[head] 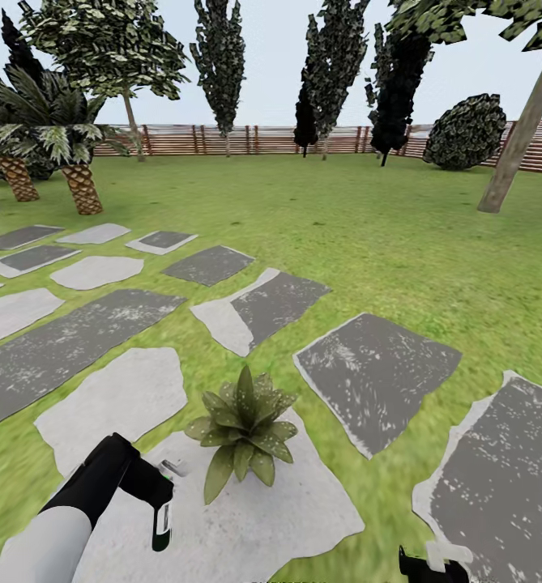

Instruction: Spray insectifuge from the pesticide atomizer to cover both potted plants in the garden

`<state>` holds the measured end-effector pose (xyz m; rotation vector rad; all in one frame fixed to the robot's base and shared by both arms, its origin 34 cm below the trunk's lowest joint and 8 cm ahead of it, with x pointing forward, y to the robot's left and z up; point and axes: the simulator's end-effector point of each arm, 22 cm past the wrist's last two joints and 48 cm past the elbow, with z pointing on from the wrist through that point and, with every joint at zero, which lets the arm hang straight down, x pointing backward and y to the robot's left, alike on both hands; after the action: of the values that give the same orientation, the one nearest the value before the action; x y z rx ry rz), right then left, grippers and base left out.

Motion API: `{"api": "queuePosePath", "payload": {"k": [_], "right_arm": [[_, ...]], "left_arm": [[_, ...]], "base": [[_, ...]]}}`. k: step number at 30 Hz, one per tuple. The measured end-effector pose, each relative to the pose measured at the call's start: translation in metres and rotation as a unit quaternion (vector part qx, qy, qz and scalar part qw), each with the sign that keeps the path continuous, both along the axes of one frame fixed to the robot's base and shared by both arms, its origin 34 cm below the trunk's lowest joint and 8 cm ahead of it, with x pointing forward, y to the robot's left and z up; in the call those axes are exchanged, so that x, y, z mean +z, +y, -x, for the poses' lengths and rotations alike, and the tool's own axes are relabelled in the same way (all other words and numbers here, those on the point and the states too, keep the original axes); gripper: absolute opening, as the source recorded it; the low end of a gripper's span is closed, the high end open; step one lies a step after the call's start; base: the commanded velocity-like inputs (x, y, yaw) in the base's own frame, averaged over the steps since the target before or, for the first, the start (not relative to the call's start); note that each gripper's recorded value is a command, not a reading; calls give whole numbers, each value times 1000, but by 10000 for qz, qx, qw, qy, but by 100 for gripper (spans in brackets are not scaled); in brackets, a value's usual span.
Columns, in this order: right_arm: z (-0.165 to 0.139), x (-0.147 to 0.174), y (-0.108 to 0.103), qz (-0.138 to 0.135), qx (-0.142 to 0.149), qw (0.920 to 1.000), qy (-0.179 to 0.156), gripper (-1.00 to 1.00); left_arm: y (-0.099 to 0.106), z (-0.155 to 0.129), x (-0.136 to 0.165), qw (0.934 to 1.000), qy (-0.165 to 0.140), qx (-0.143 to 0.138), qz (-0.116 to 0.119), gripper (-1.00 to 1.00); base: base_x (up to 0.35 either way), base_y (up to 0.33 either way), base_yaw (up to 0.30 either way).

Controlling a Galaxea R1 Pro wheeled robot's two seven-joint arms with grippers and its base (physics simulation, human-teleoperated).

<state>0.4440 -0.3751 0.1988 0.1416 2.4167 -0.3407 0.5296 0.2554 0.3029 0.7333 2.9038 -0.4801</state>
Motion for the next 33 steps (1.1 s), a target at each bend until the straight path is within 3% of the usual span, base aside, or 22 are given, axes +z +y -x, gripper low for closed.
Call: {"api": "queuePosePath", "payload": {"k": [6,15,27,33], "right_arm": [[-1,1,-1,6,0,10000,-8,100],[-1,1,-1,5,-2,10000,-11,100],[-2,3,0,2,-3,10000,-37,100],[-3,4,0,-1,-3,10000,-47,100]], "left_arm": [[-1,0,0,10000,2,-13,-3,-100],[-2,0,1,10000,-13,6,21,-100],[1,-3,4,10000,-57,35,-11,-100],[2,-3,4,10000,-59,22,-33,-100]], "base": [[-226,180,-74],[-14,9,-19],[0,7,-260],[0,236,-158]]}}
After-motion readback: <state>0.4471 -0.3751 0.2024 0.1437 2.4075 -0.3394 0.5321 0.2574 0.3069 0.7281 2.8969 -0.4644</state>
